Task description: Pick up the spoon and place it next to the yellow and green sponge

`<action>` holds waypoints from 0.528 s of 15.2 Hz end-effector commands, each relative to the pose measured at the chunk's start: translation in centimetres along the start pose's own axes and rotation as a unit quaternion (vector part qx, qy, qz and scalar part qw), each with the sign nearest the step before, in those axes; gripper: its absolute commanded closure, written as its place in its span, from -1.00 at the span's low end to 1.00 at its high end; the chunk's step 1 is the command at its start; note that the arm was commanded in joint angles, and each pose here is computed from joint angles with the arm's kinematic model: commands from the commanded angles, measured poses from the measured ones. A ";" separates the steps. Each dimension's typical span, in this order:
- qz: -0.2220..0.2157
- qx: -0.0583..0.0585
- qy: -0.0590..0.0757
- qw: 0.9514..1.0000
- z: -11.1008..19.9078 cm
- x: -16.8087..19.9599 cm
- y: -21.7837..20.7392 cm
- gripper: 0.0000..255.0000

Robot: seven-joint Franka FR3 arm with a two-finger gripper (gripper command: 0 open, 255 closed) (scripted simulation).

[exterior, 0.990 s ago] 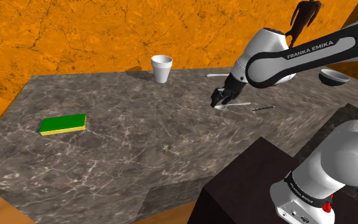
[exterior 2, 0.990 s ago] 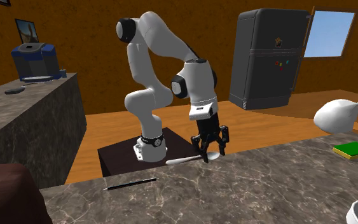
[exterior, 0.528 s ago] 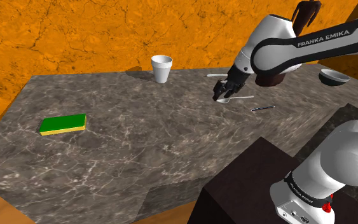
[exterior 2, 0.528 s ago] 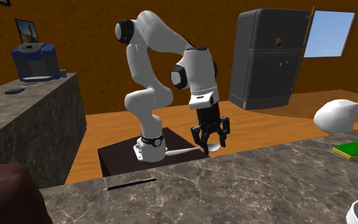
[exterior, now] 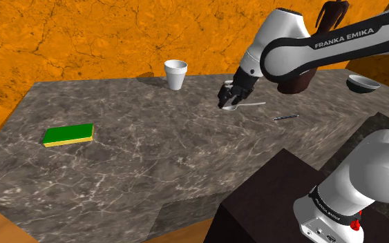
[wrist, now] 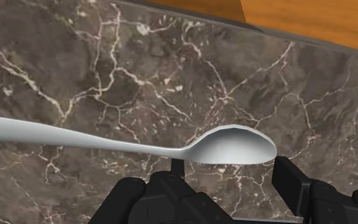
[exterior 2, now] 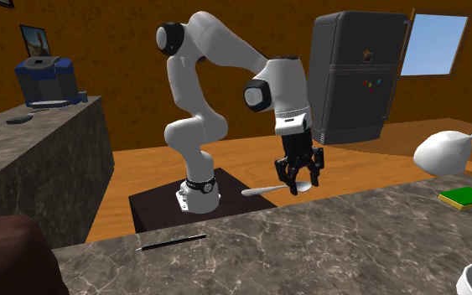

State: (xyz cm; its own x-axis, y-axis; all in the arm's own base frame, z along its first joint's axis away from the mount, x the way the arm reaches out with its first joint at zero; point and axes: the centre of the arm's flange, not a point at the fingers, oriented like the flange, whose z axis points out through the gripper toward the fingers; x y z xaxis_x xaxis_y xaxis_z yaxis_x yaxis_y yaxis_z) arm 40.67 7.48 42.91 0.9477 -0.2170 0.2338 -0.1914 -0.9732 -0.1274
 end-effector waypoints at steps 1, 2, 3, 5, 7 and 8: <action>0.001 0.001 0.000 1.000 0.8 0.7 -2.8 1.00; 0.001 0.001 0.000 1.000 1.0 0.9 -4.1 1.00; 0.001 0.001 0.000 1.000 1.2 1.1 -5.4 1.00; 0.001 0.001 0.000 1.000 1.7 1.5 -7.9 1.00; 0.001 0.001 0.000 1.000 2.1 1.9 -10.5 1.00; 0.001 0.001 0.000 1.000 2.3 2.1 -11.8 1.00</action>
State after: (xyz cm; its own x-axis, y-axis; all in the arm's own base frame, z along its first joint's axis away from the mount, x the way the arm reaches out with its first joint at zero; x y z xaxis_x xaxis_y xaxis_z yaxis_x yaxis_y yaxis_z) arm 45.13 17.63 42.58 0.9480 -0.2161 0.2337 -0.1903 -0.9733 -0.1279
